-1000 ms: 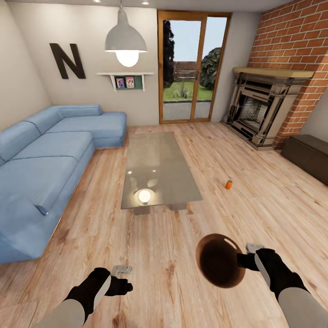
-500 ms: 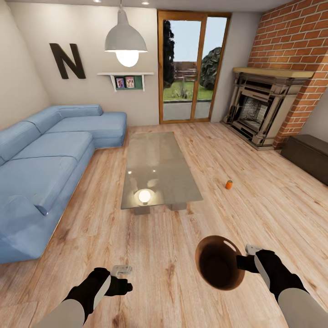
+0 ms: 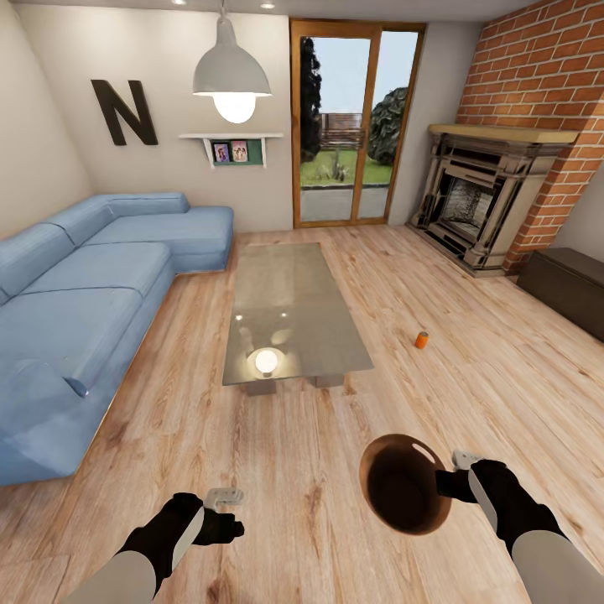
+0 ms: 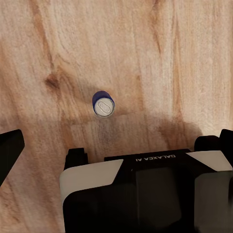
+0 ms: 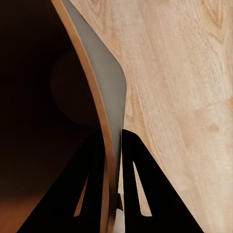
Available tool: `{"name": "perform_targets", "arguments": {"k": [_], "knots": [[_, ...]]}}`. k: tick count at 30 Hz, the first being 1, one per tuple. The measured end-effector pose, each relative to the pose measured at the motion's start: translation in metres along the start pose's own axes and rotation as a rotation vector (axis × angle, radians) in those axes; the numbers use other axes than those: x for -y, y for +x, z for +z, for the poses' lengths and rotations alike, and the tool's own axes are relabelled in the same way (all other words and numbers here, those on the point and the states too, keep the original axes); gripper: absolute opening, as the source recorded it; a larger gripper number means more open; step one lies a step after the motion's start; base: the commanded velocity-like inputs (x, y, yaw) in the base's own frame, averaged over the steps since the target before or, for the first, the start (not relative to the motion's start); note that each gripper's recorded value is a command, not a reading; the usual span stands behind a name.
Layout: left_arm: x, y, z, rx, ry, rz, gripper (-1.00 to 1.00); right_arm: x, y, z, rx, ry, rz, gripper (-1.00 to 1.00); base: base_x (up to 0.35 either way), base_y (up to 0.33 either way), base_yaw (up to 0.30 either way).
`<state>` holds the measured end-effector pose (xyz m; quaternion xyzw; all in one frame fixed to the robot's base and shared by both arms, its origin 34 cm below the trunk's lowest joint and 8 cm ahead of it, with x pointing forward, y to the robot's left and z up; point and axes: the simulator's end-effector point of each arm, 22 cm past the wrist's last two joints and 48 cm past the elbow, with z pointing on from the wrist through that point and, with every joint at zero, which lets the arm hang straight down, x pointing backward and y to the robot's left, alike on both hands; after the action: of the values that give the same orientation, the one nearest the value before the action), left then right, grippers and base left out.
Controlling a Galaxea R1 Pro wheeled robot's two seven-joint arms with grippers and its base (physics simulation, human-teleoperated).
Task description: Put the three can of soda from the living room inside the tash can in the kitchen.
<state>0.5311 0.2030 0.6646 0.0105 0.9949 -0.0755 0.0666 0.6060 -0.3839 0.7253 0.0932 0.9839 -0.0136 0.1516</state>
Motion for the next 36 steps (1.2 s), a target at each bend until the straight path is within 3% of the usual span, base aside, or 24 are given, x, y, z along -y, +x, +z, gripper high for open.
{"name": "perform_targets", "arguments": {"k": [23, 29, 31, 36], "knots": [[0.0, 0.0, 0.0, 0.0, 0.0, 0.0, 1.0, -0.002, 0.0, 0.0, -0.001, -0.009, -0.002, -1.0, 0.0, 0.0, 0.0], [0.0, 0.0, 0.0, 0.0, 0.0, 0.0, 1.0, -0.012, -0.003, -0.002, 0.004, -0.014, -0.024, -1.0, 0.0, 0.0, 0.0], [0.0, 0.0, 0.0, 0.0, 0.001, 0.0, 1.0, -0.018, -0.009, -0.005, 0.011, -0.021, -0.027, -1.0, 0.0, 0.0, 0.0], [0.001, 0.0, 0.0, 0.0, 0.002, 0.0, 1.0, -0.037, -0.055, -0.039, 0.068, -0.038, -0.037, -1.0, 0.0, 0.0, 0.0]]}}
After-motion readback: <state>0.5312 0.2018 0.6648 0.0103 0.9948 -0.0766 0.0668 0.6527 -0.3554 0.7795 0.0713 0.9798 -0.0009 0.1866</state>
